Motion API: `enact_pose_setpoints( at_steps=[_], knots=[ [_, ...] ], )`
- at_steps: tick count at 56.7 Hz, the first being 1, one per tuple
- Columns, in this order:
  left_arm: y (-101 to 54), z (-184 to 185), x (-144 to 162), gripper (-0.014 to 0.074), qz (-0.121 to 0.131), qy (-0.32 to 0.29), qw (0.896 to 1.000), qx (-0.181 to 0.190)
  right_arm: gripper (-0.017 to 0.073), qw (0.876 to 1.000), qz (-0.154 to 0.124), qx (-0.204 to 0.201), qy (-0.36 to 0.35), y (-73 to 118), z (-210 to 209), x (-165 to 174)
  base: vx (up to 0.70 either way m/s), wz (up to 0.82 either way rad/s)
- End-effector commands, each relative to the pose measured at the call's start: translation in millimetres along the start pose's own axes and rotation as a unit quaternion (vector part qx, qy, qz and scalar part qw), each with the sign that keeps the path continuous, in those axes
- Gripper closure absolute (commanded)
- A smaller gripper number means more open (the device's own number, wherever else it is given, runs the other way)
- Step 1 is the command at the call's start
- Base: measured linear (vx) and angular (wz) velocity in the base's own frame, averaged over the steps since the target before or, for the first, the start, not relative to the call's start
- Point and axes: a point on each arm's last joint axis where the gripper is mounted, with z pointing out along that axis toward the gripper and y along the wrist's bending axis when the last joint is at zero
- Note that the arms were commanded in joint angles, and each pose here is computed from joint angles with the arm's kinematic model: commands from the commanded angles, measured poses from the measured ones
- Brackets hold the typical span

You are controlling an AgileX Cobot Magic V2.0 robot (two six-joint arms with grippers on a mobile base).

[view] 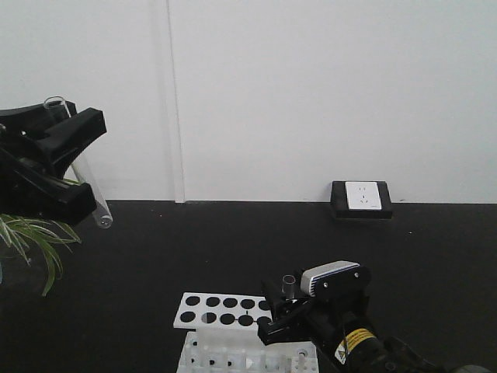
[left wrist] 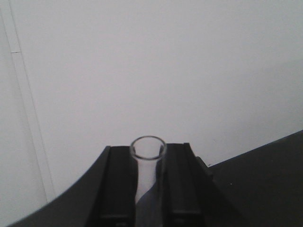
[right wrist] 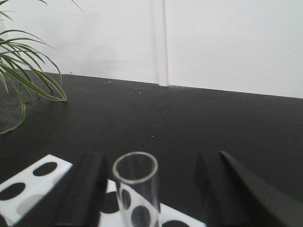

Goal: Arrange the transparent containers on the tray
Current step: 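Grasp the other clear tube with the right gripper and lift it out, then hold both tubes raised upright above the emptied rack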

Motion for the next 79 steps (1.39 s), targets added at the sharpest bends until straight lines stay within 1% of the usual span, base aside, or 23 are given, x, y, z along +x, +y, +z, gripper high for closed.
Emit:
enact_pose_setpoints(
  at_steps=[1, 7, 9, 10, 19, 26, 30, 36, 43, 49, 50, 52, 53, 58, 63, 69, 79],
  knots=[
    [-1.0, -5, -23, 0.0597, -0.008, -0.063, 0.998, 0.006, 0.0282, 0.997, 0.0, -0.012, -0.079, 2.2, 0, -32, 0.0, 0.0],
    [-1.0, -5, -23, 0.0597, -0.008, -0.063, 0.998, 0.006, 0.0496, 0.997, 0.0, -0.012, -0.079, 2.2, 0, -32, 0.0, 0.0],
    [-1.0, -5, -23, 0.0597, -0.008, -0.062, 0.998, 0.006, 0.0559, 0.997, -0.001, -0.013, -0.079, 2.6, 0, -32, 0.0, 0.0],
    [-1.0, -5, -23, 0.0597, -0.008, -0.062, 0.998, 0.006, 0.0575, 0.997, -0.002, -0.015, -0.079, 2.8, 0, -32, 0.0, 0.0],
    [-0.8, -5, -22, 0.0597, -0.008, -0.057, 0.998, 0.005, 0.0573, 0.996, -0.017, -0.032, -0.087, 7.2, -3, -41, 0.0, 0.0],
    [-0.7, -5, -22, 0.0597, -0.009, -0.053, 0.999, 0.004, 0.0572, 0.994, -0.022, -0.03, -0.101, 10.3, -16, -71, 0.0, 0.0],
    [-0.6, -5, -21, 0.0597, -0.017, -0.049, 0.999, 0.004, 0.0572, 0.993, -0.026, -0.028, -0.109, 12.7, -27, -93, 0.0, 0.0],
    [-0.2, -4, -18, 0.0597, -0.034, -0.034, 0.999, 0.002, 0.0572, 0.992, -0.033, -0.021, -0.117, 16.8, -53, -131, 0.0, 0.0],
    [0.5, -4, -13, 0.0597, -0.034, -0.007, 0.999, -0.003, 0.0572, 0.992, -0.039, -0.009, -0.117, 20.9, -90, -167, 0.0, 0.0],
    [1.7, -5, -5, 0.0597, -0.035, 0.037, 0.999, -0.011, 0.0572, 0.995, -0.042, 0.006, -0.085, 23.2, -124, -187, 0.0, 0.0],
    [1.7, -5, -5, 0.0597, -0.035, 0.037, 0.999, -0.011, 0.0572, 0.995, -0.042, 0.008, -0.085, 23.7, -131, -191, 0.0, 0.0],
    [1.9, -5, 0, 0.0597, -0.035, 0.066, 0.997, -0.015, 0.0572, 0.997, -0.041, 0.015, -0.065, 23.6, -142, -194, 0.0, 0.0],
    [1.1, -7, 0, 0.0597, -0.037, 0.071, 0.997, -0.014, 0.0572, 0.997, -0.042, 0.016, -0.068, 24.0, -147, -196, 0.0, 0.0],
    [-3.0, -15, 3, 0.0597, -0.037, 0.104, 0.994, -0.009, 0.0572, 0.998, -0.041, 0.03, -0.035, 24.4, -176, -204, 0.0, 0.0],
    [-6.2, -25, 5, 0.0597, -0.035, 0.103, 0.994, -0.002, 0.0572, 0.998, -0.04, 0.037, -0.024, 25.0, -197, -208, 0.0, 0.0],
    [-6.8, -37, 10, 0.0597, -0.037, 0.093, 0.995, 0.002, 0.0572, 0.998, -0.042, 0.041, -0.026, 25.7, -212, -212, 0.0, 0.0],
    [-7.1, -44, 21, 0.0597, -0.039, 0.104, 0.994, 0.002, 0.0572, 0.998, -0.041, 0.042, -0.032, 26.3, -220, -215, 0.0, 0.0]
  ],
)
